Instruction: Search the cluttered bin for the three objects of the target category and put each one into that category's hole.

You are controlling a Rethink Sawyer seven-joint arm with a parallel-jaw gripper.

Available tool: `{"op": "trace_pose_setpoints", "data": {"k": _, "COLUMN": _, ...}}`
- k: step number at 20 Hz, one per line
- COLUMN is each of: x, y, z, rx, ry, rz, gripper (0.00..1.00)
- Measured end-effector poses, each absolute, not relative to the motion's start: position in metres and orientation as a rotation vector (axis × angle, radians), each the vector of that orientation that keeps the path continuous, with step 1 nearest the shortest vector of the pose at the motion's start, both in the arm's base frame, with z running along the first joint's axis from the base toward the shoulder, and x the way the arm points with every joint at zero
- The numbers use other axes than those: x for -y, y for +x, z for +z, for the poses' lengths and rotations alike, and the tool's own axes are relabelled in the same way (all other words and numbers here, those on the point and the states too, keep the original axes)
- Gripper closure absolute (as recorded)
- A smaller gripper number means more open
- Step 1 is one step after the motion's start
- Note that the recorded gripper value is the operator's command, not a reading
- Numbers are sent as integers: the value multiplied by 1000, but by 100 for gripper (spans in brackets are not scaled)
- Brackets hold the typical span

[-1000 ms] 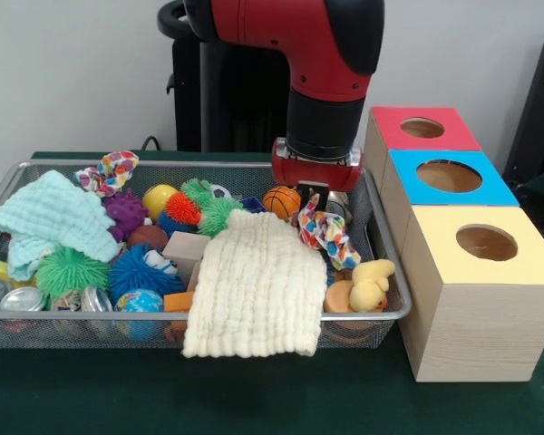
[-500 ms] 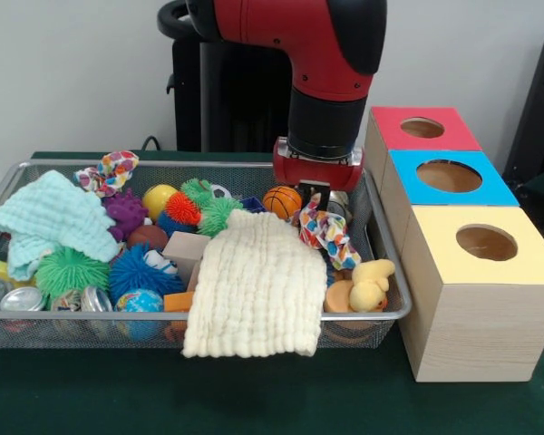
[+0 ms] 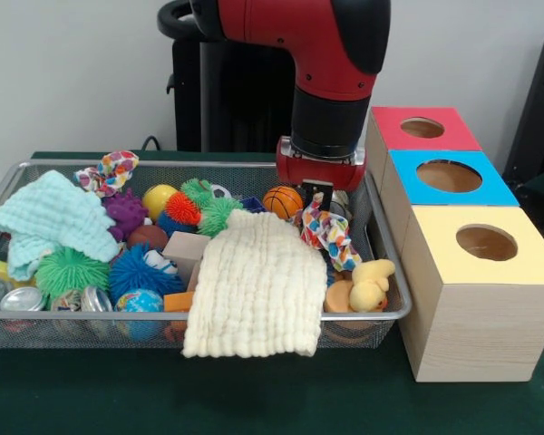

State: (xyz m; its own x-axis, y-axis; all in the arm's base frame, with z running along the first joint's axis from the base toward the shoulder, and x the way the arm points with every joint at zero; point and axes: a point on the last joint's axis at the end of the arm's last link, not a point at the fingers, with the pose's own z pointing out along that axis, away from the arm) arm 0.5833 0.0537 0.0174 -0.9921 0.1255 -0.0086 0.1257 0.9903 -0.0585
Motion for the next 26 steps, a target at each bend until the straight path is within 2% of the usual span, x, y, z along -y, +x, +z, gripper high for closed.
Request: {"op": "trace_pose_setpoints", "data": {"k": 26, "x": -49, "y": 604, "z": 67, "rx": -3217, "ry": 249, "rz": -98, "gripper": 100}}
